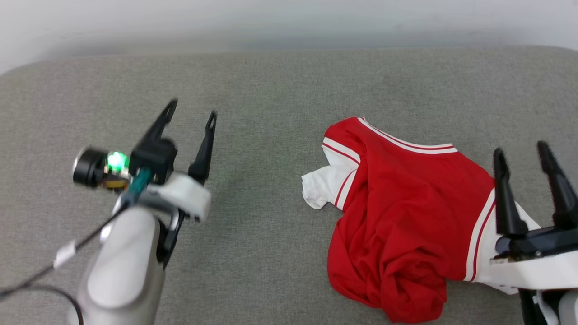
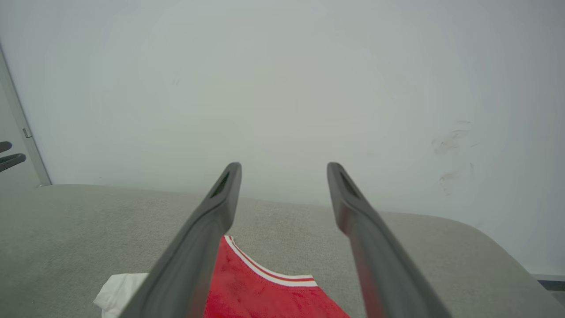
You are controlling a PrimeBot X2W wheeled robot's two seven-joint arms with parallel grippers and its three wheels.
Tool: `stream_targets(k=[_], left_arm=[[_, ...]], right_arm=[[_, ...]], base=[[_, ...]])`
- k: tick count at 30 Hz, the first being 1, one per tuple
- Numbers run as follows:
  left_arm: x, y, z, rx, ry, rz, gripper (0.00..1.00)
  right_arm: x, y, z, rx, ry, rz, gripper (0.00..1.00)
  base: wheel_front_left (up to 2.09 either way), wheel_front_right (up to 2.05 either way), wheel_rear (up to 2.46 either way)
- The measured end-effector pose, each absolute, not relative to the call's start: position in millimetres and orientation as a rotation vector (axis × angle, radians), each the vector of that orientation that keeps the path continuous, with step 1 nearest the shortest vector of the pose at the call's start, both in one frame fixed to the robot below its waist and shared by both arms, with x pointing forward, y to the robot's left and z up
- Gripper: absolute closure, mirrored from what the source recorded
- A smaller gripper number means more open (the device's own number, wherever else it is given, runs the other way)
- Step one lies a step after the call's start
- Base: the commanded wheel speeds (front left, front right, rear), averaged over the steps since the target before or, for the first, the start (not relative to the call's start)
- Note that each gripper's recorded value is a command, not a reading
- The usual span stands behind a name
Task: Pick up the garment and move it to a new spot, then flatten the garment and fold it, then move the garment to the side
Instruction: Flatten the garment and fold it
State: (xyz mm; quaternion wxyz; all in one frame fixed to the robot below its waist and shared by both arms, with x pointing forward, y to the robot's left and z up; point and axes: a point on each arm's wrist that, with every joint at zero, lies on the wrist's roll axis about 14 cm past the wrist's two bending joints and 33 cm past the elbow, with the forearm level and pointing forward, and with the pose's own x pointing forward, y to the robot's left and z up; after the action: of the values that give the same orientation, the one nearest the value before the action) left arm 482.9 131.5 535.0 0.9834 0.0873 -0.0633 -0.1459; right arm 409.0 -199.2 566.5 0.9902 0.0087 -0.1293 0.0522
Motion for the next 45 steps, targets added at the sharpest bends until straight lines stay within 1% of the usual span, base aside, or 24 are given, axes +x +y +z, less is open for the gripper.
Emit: stream_targets(k=[4, 7, 15, 21, 23, 27, 31, 34, 38, 45], left_arm=[[510.8, 110.1, 556.9, 0.232, -0.128, -0.367, 0.0], [524.5, 79.0, 562.8, 0.254, -0.087, -0.468, 0.0], [542.0, 13.4, 556.6, 0.355, 0.148, -0.721, 0.0], [533.1, -18.0, 529.7, 0.454, 0.379, -0.885, 0.0], [532.8, -19.1, 520.3, 0.512, 0.453, -0.913, 0.0], [515.3, -22.3, 487.6, 0.598, 0.647, -0.996, 0.0], [506.1, -19.3, 467.9, 0.66, 0.783, -1.035, 0.0], [497.9, -21.2, 452.5, 0.696, 0.842, -1.065, 0.0], [466.7, -18.5, 409.3, 0.763, 0.974, -1.12, 0.0], [452.2, -17.9, 379.4, 0.835, 1.028, -1.156, 0.0]], right_arm=[[403.1, -195.5, 557.5, 0.022, -0.24, 0.098, 0.0], [403.7, -196.2, 551.4, 0.025, -0.224, 0.09, 0.0], [410.2, -196.3, 539.2, 0.003, -0.196, 0.085, 0.0], [418.7, -196.6, 530.3, -0.007, -0.178, 0.079, 0.0], [421.7, -197.5, 527.3, -0.009, -0.171, 0.075, 0.0], [427.3, -198.6, 524.0, -0.019, -0.167, 0.071, 0.0], [432.6, -200.2, 520.3, -0.024, -0.16, 0.067, 0.0], [436.7, -201.4, 517.3, -0.027, -0.154, 0.065, 0.0], [440.5, -203.4, 511.0, -0.025, -0.138, 0.056, 0.0], [447.4, -206.5, 500.8, -0.029, -0.113, 0.047, 0.0]], base=[[0.0, 0.0, 0.0], [0.0, 0.0, 0.0], [0.0, 0.0, 0.0], [0.0, 0.0, 0.0], [0.0, 0.0, 0.0], [0.0, 0.0, 0.0], [0.0, 0.0, 0.0], [0.0, 0.0, 0.0], [0.0, 0.0, 0.0], [0.0, 0.0, 0.0]])
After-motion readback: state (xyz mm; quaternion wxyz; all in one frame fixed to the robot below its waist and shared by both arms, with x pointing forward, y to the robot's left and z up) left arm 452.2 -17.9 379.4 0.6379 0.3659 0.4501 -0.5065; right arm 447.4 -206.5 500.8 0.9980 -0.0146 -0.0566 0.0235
